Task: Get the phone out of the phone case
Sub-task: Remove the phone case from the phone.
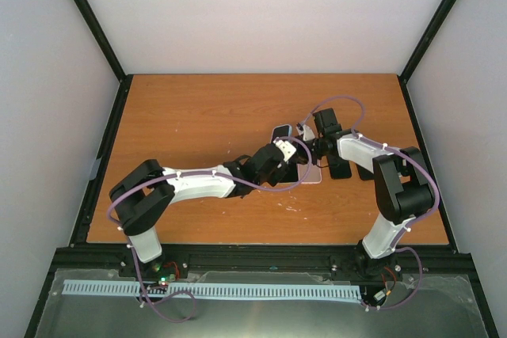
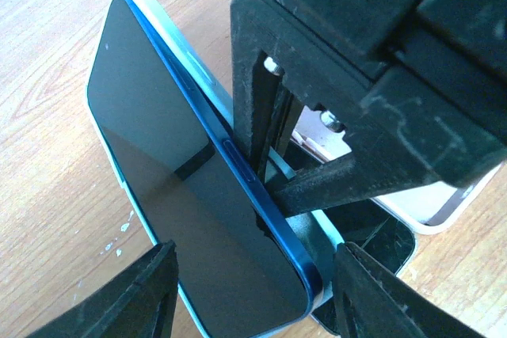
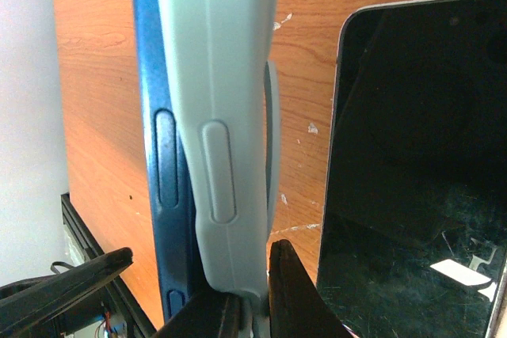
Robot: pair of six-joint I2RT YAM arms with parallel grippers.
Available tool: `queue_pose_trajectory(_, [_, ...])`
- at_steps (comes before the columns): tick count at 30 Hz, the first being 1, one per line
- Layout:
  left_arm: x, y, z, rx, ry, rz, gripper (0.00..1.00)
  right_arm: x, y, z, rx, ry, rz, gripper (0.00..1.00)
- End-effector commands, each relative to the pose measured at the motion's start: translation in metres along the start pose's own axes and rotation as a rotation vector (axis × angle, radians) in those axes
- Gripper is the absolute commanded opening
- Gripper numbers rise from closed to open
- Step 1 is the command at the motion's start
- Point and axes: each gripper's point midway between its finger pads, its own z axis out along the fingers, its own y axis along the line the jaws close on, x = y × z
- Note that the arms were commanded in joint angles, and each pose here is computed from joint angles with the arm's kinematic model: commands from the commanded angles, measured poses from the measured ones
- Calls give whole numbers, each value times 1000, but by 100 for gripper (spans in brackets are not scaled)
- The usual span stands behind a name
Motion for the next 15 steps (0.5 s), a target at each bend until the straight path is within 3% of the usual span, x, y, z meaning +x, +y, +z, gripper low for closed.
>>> queue_pose_trajectory(1, [-17, 1, 5, -39, -27, 20, 53, -3, 8, -1, -48, -4, -11, 3])
queue_pose_trajectory(9, [-7, 19, 7, -212, -18, 152, 42, 1, 8, 3, -73, 23, 14, 3])
queue_pose_trajectory(15, [7, 26, 15, -275, 6, 243, 53, 4, 15, 4, -124, 42, 26, 3])
